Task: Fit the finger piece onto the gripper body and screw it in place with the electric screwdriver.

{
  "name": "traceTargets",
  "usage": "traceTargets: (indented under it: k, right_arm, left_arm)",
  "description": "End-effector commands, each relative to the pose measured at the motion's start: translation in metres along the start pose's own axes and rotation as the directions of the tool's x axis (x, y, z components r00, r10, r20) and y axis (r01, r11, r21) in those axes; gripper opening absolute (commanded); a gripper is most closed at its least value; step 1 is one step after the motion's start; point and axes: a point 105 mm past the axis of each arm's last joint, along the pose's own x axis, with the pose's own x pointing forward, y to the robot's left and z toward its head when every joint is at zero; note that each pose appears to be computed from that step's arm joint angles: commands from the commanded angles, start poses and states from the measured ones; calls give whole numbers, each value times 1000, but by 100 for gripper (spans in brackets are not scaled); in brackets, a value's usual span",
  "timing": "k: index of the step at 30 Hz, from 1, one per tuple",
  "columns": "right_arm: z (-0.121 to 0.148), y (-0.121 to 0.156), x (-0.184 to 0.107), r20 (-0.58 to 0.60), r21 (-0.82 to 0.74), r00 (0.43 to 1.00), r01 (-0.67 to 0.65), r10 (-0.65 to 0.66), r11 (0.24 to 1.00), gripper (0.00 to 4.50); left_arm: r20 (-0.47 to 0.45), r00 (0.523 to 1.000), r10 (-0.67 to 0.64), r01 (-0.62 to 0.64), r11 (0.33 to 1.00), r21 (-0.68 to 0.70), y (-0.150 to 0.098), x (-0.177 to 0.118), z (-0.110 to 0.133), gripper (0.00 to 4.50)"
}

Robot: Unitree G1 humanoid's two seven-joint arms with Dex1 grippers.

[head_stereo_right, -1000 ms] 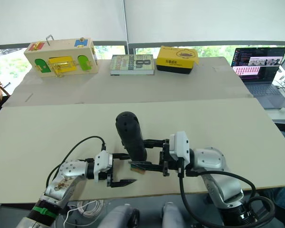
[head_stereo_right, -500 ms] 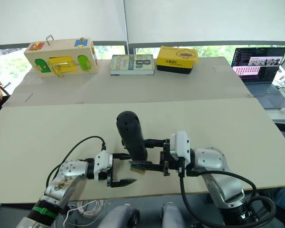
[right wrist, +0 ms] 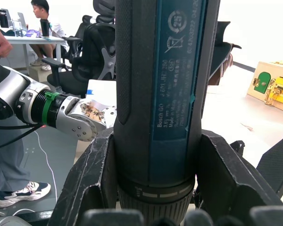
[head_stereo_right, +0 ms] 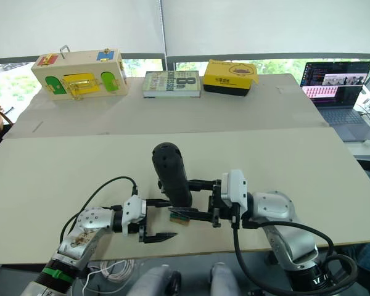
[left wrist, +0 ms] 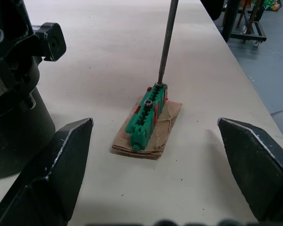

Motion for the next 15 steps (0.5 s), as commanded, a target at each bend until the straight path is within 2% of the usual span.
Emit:
traceTargets:
  k: [1, 15]
  right_arm:
    - [11, 5, 3, 28, -31, 999, -22, 23, 999, 192]
    - [1, 3, 8, -12, -30, 1000, -14, 14, 999, 192]
  left_arm:
    - [-56, 998, -26, 22, 997, -78, -10, 2, -20, 450]
    - [-52, 998, -17, 13, 997, -79, -10, 2, -20, 450]
